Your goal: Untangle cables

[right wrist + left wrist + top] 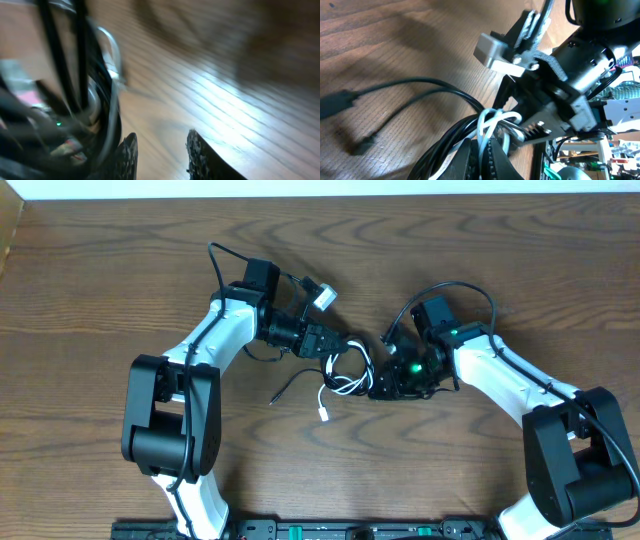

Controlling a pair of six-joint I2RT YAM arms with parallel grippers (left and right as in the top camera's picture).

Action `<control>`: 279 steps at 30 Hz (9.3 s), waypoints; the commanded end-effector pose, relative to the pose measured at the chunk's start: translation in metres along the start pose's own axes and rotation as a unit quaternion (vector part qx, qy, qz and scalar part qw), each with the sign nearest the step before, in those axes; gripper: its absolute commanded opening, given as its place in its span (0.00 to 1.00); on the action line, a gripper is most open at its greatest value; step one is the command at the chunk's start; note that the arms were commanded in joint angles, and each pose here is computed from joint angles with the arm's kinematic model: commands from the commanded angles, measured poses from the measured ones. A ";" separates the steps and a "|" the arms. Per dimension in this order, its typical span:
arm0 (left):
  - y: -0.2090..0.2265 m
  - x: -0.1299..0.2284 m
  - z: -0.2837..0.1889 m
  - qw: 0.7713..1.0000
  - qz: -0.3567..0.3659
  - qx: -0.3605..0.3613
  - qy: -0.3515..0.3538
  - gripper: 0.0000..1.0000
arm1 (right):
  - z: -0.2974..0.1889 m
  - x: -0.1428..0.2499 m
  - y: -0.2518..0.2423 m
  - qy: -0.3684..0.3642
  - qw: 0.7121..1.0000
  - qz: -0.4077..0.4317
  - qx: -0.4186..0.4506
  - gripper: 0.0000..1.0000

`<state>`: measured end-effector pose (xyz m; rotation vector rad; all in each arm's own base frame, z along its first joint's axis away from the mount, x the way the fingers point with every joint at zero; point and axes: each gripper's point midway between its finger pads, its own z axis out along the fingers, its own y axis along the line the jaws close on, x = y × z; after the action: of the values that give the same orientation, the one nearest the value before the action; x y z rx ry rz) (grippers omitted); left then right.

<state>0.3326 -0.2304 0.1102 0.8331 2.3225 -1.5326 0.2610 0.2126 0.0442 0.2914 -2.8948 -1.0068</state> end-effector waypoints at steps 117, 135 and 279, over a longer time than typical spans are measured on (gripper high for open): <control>-0.018 -0.019 0.044 0.929 -0.019 -0.369 0.008 0.08 | -0.082 -0.052 -0.123 -0.154 0.976 0.114 0.100 0.50; -0.100 -0.076 -0.050 0.989 -0.075 -0.047 -0.120 0.08 | -0.123 -0.047 0.033 -0.219 0.886 -0.253 -0.321 0.50; 0.046 0.056 0.078 0.896 -0.048 -0.420 0.134 0.38 | -0.071 -0.110 -0.061 -0.236 0.968 -0.053 0.064 0.31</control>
<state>0.2961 -0.2860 0.0273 0.7593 2.8384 -0.4708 0.3876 0.1412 0.0587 0.2336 -3.4114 -1.0214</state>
